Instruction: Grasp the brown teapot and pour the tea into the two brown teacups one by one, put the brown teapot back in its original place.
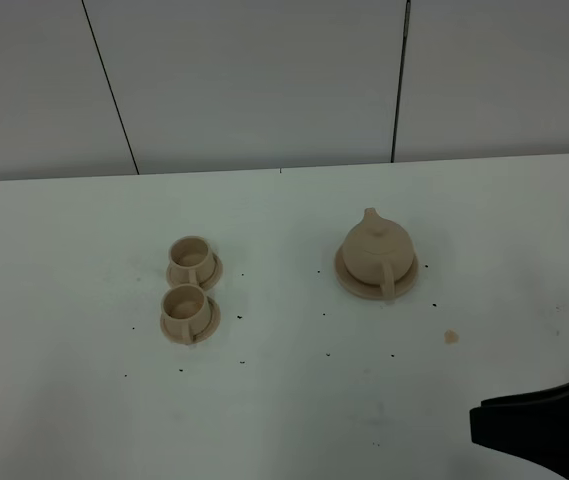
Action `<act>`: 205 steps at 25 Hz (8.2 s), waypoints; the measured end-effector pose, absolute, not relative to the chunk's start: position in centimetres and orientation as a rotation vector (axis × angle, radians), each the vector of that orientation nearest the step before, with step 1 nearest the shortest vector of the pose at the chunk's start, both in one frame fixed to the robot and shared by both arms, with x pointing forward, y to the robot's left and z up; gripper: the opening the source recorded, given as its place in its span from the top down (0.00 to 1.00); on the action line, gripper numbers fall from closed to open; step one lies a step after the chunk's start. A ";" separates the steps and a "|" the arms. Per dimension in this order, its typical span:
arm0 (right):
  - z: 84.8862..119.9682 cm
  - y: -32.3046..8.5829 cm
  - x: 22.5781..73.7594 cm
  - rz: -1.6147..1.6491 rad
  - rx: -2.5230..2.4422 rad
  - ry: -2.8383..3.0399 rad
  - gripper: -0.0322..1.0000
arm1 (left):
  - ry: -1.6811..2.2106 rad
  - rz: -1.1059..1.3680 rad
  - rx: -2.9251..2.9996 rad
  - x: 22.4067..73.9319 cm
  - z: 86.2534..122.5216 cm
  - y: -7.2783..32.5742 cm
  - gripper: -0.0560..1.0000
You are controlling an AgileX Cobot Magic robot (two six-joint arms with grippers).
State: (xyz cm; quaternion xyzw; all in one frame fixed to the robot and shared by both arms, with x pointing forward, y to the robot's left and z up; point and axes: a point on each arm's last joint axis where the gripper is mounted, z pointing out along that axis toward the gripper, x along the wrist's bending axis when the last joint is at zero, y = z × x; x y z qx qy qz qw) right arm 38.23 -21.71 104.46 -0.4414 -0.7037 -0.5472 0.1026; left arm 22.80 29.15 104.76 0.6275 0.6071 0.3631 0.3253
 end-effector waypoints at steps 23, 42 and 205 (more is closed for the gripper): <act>104.5 -24.1 41.9 -1.818 -1.916 -1.853 0.73 | 1.592 0.952 1.645 22.8 104.8 29.1 0.71; 104.9 -22.3 49.2 -1.665 -1.637 -1.932 0.73 | 1.592 0.951 1.644 22.8 104.8 29.1 0.71; 93.1 -6.8 68.2 -0.192 -1.901 -2.537 0.67 | 1.596 0.947 1.647 22.9 104.6 29.2 0.71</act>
